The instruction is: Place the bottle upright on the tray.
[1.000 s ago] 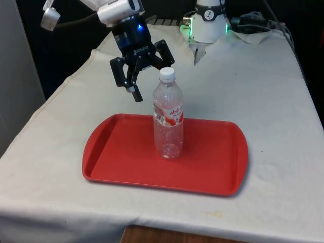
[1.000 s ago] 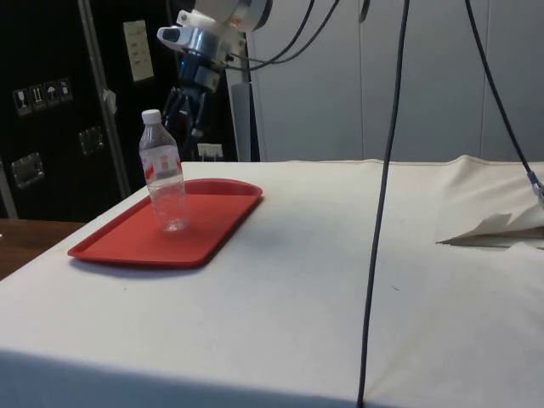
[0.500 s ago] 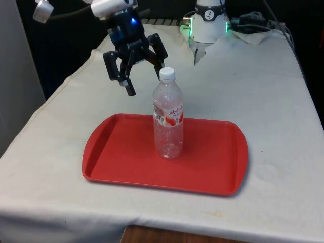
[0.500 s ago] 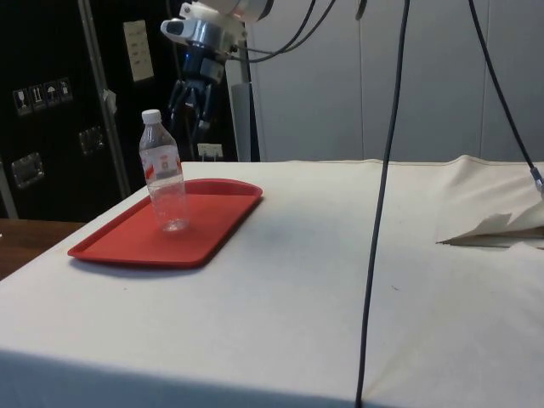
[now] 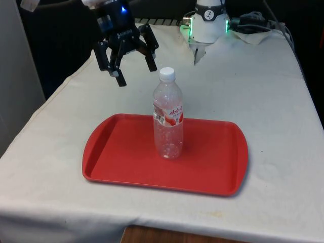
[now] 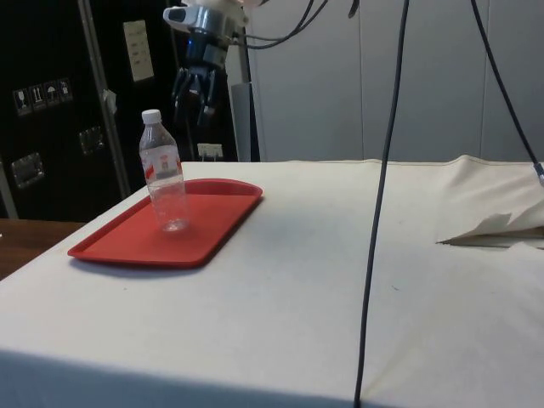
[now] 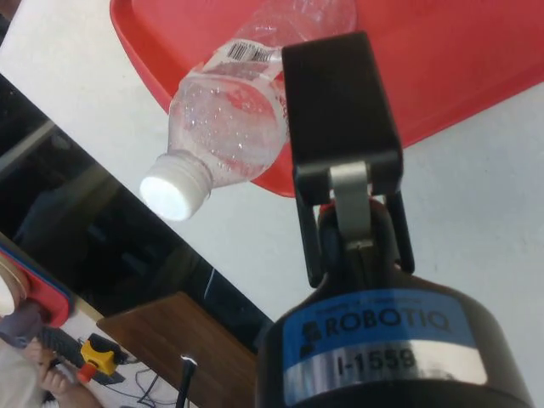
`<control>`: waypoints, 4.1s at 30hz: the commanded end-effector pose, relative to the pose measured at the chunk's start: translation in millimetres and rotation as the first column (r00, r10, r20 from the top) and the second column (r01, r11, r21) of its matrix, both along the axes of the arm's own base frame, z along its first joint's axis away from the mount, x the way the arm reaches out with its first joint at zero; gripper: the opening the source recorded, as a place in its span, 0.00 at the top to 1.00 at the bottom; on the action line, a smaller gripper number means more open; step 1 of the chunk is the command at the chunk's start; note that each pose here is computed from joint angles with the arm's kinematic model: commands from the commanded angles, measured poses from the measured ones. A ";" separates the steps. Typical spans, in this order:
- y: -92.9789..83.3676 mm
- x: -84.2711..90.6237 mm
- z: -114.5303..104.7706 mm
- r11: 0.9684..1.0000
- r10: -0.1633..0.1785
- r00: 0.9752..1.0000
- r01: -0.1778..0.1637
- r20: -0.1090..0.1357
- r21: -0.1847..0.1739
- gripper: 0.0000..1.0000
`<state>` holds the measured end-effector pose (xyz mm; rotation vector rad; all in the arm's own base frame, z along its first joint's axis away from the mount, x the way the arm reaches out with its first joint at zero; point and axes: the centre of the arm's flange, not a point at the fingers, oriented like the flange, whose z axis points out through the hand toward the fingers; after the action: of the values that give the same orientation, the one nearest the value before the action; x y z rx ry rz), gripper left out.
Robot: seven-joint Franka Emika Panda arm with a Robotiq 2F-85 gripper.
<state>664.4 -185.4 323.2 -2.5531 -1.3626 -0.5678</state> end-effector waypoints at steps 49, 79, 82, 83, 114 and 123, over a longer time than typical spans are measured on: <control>-16.1 1.8 77.8 0.997 0.057 0.991 -0.063 -0.120 -0.046 0.00; -0.1 11.8 97.8 0.974 0.093 0.979 -0.127 -0.182 -0.189 0.00; 2.0 13.0 100.4 0.970 0.095 0.978 -0.132 -0.184 -0.203 0.00; 2.3 13.0 100.7 0.969 0.095 0.978 -0.134 -0.187 -0.208 0.00; 17.3 2.1 131.0 0.952 0.116 0.975 -0.164 -0.192 -0.258 0.00; 20.3 -11.0 137.0 0.955 0.125 0.974 -0.169 -0.187 -0.244 0.00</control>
<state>654.4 -165.8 457.7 -2.5740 -1.6272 -0.1407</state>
